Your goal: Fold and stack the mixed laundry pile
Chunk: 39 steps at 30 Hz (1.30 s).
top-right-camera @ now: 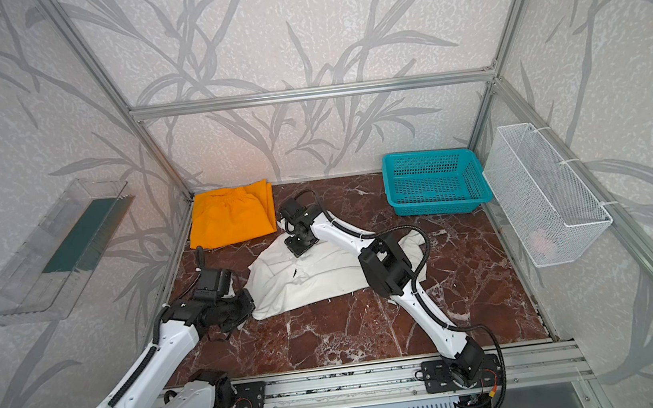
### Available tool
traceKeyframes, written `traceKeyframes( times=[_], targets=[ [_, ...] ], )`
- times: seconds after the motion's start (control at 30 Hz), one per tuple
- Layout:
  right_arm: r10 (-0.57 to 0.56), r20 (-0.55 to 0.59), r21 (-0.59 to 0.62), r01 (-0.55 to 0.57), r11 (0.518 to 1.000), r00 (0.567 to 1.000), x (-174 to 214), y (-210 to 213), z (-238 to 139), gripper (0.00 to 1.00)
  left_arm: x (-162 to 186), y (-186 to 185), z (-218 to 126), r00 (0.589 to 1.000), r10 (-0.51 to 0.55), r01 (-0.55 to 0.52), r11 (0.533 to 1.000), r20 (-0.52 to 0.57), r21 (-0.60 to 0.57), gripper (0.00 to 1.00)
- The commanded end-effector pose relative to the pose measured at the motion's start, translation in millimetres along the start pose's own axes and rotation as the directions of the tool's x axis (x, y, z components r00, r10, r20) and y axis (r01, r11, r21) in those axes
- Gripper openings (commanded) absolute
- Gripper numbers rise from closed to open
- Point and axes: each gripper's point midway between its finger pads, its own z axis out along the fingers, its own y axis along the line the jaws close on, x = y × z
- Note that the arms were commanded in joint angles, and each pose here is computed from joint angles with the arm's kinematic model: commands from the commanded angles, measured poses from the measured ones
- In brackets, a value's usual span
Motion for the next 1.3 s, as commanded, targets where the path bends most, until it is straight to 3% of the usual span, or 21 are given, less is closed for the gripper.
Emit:
traceKeyframes(
  times=[0.0,0.17,0.37,0.5,0.67,0.83,1.27],
  targets=[
    [-0.063,0.117,0.06,0.056,0.997,0.991,-34.1,-4.3,-91.6,0.01,-8.7,1.1,-1.2,0.999,-0.01,0.011,1.0,0.035,-0.017,0.0],
    [-0.099,0.163,0.131,0.078,0.988,0.982,-32.2,-15.5,-152.4,0.01,-19.7,-3.8,-7.0,0.998,0.006,-0.005,1.0,0.068,-0.022,0.0],
    [-0.058,0.214,0.141,0.028,0.99,0.975,-5.6,-28.7,-197.8,0.01,-29.6,-12.3,-12.7,0.996,0.034,-0.032,0.999,0.086,-0.015,0.0],
    [-0.038,0.177,0.036,0.033,0.999,0.983,35.2,-17.4,-192.0,0.01,-30.1,-17.3,-13.3,0.996,0.046,-0.046,0.999,0.083,0.006,0.0],
    [0.062,-0.036,-0.137,-0.067,0.988,0.997,120.9,5.3,-146.2,0.05,-25.4,-16.8,-9.9,0.996,0.044,-0.046,0.999,0.071,0.021,0.0],
    [0.165,-0.165,-0.131,-0.187,0.974,0.972,190.0,4.4,-116.6,0.08,-21.5,-11.8,-3.3,0.997,0.039,-0.039,0.999,0.06,0.009,0.0],
    [0.23,-0.17,-0.042,-0.241,0.97,0.958,226.3,-21.6,-161.9,0.05,-24.6,-11.1,-4.2,0.997,0.051,-0.05,0.999,0.059,-0.011,0.0]
  ],
)
